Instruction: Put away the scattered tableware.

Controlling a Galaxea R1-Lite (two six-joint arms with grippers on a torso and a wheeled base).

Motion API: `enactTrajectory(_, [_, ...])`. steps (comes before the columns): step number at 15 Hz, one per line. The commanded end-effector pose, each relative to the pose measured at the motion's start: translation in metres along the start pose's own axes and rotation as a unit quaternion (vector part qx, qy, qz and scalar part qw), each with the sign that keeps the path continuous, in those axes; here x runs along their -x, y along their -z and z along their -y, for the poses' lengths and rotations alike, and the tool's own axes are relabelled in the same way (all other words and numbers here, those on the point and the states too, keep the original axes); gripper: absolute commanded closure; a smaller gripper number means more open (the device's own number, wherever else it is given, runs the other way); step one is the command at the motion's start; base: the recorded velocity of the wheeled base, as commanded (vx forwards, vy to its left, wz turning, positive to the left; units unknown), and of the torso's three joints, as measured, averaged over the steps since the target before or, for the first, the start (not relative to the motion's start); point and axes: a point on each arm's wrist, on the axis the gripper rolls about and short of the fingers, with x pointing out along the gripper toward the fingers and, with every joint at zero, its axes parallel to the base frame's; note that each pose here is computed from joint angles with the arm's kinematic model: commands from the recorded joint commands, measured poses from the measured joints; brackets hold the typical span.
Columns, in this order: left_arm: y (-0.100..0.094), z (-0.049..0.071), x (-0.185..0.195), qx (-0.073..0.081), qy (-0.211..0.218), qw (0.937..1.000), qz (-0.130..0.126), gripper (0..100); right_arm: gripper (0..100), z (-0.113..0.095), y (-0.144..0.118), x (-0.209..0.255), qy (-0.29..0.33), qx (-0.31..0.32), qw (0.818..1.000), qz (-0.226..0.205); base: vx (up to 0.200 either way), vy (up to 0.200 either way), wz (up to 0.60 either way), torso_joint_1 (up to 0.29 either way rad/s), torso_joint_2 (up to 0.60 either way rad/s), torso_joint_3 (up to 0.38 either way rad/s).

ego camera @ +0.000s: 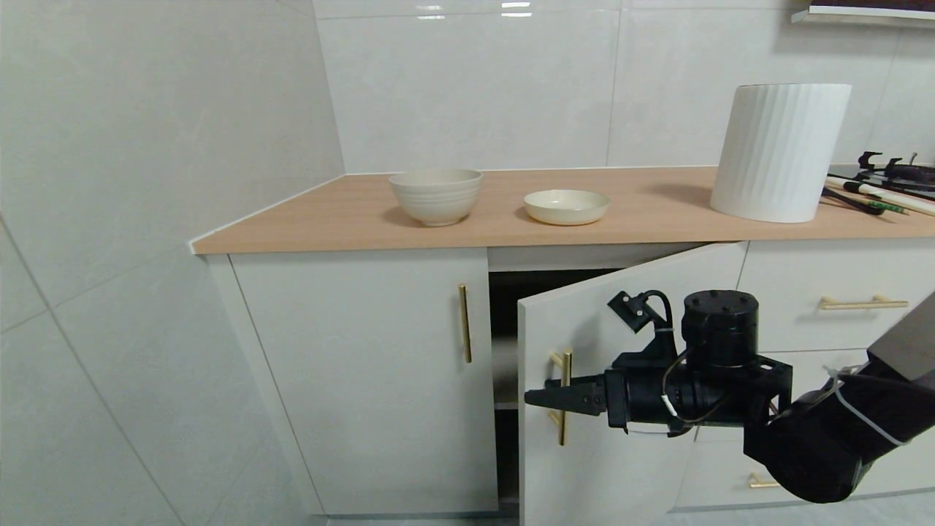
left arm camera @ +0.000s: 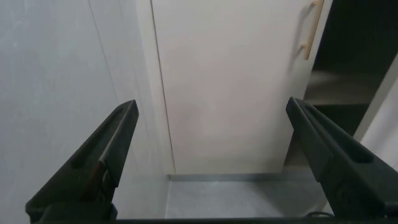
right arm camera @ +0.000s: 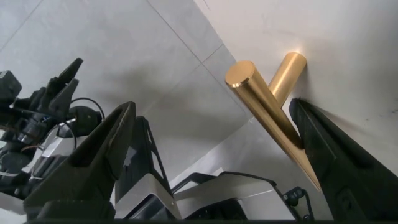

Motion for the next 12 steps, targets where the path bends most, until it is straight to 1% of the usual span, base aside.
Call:
enactTrajectory(1, [-0.02, 0.001, 0.006, 0.004, 0.019, 0.9993, 0.033, 0, 0, -0.005, 0.0, 0.003, -0.003, 0.002, 1.0, 0.001, 0.0, 0.0, 0.0, 0.0, 0.0, 0.0])
enactTrajectory(2, [-0.044, 0.002, 0.01, 0.021, 0.083, 0.9957, 0.036, 0, 0, -0.007, 0.0, 0.005, -0.004, 0.003, 1.0, 0.002, 0.0, 0.0, 0.0, 0.0, 0.0, 0.0])
enactTrajectory(3, [-0.07, 0.004, 0.011, 0.039, 0.135, 0.9898, 0.023, 0, 0, -0.009, -0.001, 0.006, -0.005, 0.005, 1.0, 0.003, 0.0, 0.0, 0.0, 0.0, 0.0, 0.0])
enactTrajectory(4, [-0.093, 0.006, 0.005, 0.061, 0.177, 0.9824, -0.006, 0, 0, -0.01, 0.0, 0.006, -0.006, 0.005, 1.0, 0.002, 0.0, 0.0, 0.0, 0.0, 0.0, 0.0])
enactTrajectory(5, [-0.12, 0.008, -0.011, 0.08, 0.219, 0.9715, -0.043, 0, 0, -0.012, 0.001, 0.005, -0.009, 0.006, 1.0, 0.0, 0.0, 0.0, 0.0, 0.0, 0.0, 0.0])
enactTrajectory(6, [-0.13, 0.009, -0.024, 0.085, 0.241, 0.9647, -0.065, 0, 0, -0.012, 0.001, 0.005, -0.009, 0.006, 1.0, 0.0, 0.0, 0.0, 0.0, 0.0, 0.0, 0.0])
enactTrajectory(7, [-0.146, 0.012, -0.057, 0.098, 0.286, 0.9457, -0.119, 0, 0, -0.012, 0.001, 0.003, -0.01, 0.006, 1.0, -0.002, 0.0, 0.0, 0.0, 0.0, 0.0, 0.0])
enactTrajectory(8, [-0.151, 0.016, -0.079, 0.11, 0.329, 0.9251, -0.155, 0, 0, -0.011, 0.002, 0.001, -0.012, 0.005, 1.0, -0.004, 0.0, 0.0, 0.0, 0.0, 0.0, 0.0])
enactTrajectory(9, [-0.155, 0.022, -0.102, 0.118, 0.378, 0.8985, -0.188, 0, 0, -0.012, 0.003, -0.001, -0.014, 0.005, 1.0, -0.006, 0.0, 0.0, 0.0, 0.0, 0.0, 0.0])
enactTrajectory(10, [-0.151, 0.031, -0.125, 0.124, 0.413, 0.8734, -0.227, 0, 0, -0.012, 0.003, -0.001, -0.014, 0.005, 1.0, -0.006, 0.0, 0.0, 0.0, 0.0, 0.0, 0.0])
enactTrajectory(11, [-0.149, 0.035, -0.134, 0.124, 0.42, 0.8665, -0.239, 0, 0, -0.012, 0.003, -0.001, -0.014, 0.005, 1.0, -0.007, 0.0, 0.0, 0.0, 0.0, 0.0, 0.0])
enactTrajectory(12, [-0.135, 0.056, -0.178, 0.121, 0.446, 0.8444, -0.27, 0, 0, -0.012, 0.003, -0.001, -0.014, 0.005, 1.0, -0.007, 0.0, 0.0, 0.0, 0.0, 0.0, 0.0])
